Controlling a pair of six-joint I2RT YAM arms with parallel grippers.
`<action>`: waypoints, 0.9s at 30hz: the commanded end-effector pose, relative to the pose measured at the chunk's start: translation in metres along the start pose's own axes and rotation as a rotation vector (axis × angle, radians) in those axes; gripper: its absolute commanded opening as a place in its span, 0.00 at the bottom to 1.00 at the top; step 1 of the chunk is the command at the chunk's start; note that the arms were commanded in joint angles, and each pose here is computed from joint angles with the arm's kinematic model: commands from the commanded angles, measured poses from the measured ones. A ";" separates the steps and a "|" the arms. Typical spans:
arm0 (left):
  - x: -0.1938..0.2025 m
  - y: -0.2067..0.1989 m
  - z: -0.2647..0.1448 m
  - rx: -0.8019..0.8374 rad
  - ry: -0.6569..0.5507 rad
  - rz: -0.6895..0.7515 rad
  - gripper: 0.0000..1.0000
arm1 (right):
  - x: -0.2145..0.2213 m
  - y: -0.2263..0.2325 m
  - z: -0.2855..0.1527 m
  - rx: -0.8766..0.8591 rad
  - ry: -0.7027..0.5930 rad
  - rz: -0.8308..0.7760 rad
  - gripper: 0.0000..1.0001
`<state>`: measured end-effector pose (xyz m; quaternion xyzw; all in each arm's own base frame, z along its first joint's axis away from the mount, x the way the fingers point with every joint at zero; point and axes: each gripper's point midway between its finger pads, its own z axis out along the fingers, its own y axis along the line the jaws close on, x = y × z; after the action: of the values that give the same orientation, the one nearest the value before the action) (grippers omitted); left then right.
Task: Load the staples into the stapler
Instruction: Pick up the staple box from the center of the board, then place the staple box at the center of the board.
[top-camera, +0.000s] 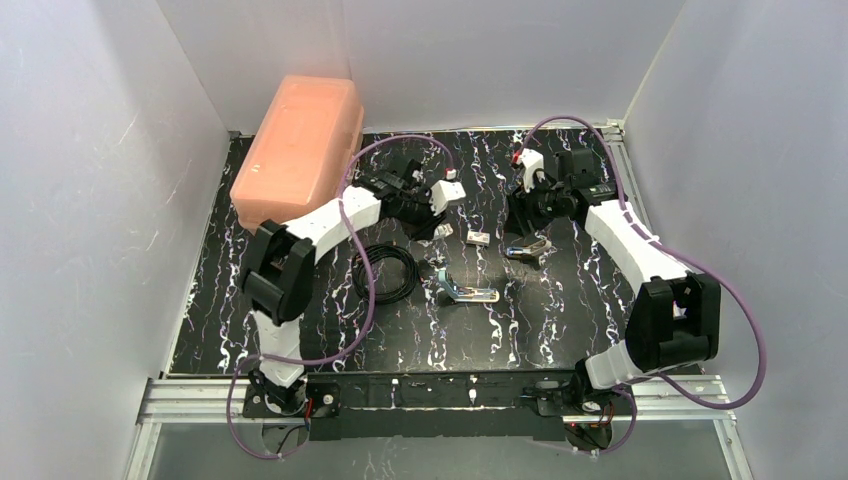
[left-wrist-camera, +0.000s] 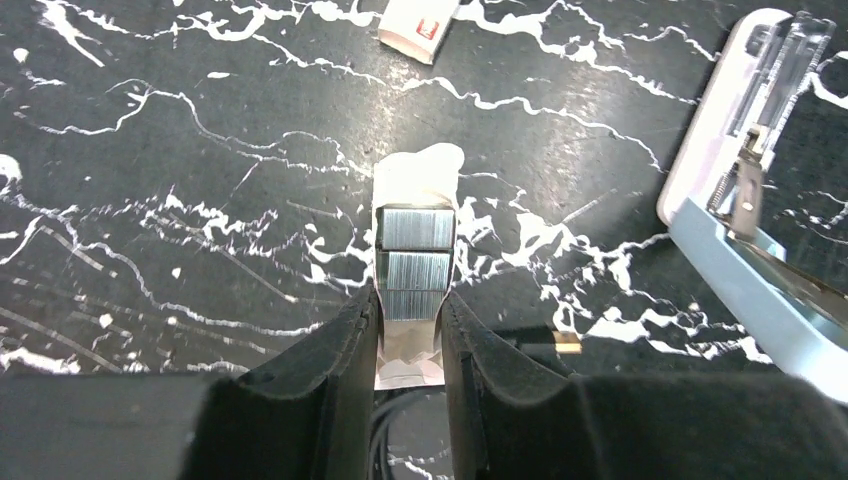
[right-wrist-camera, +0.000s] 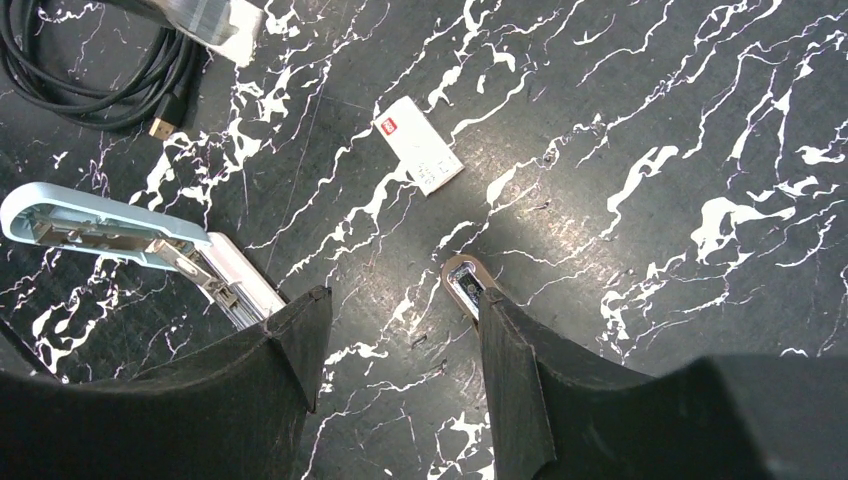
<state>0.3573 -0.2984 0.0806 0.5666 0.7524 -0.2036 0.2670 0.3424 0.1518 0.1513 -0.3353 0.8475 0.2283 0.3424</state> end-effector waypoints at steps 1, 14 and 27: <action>-0.003 -0.023 -0.048 -0.025 -0.023 0.025 0.14 | 0.002 0.003 -0.011 0.013 -0.005 -0.023 0.63; 0.064 -0.106 -0.084 0.039 0.007 0.040 0.13 | -0.001 0.010 -0.024 0.008 -0.003 -0.059 0.63; 0.069 -0.142 -0.076 0.089 -0.016 0.098 0.11 | 0.030 0.009 -0.039 0.087 0.060 -0.077 0.63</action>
<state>0.2060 -0.2355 0.0965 0.6047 0.7221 -0.2141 0.2590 0.3110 0.1314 0.1558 -0.3528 0.8521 0.1881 0.3376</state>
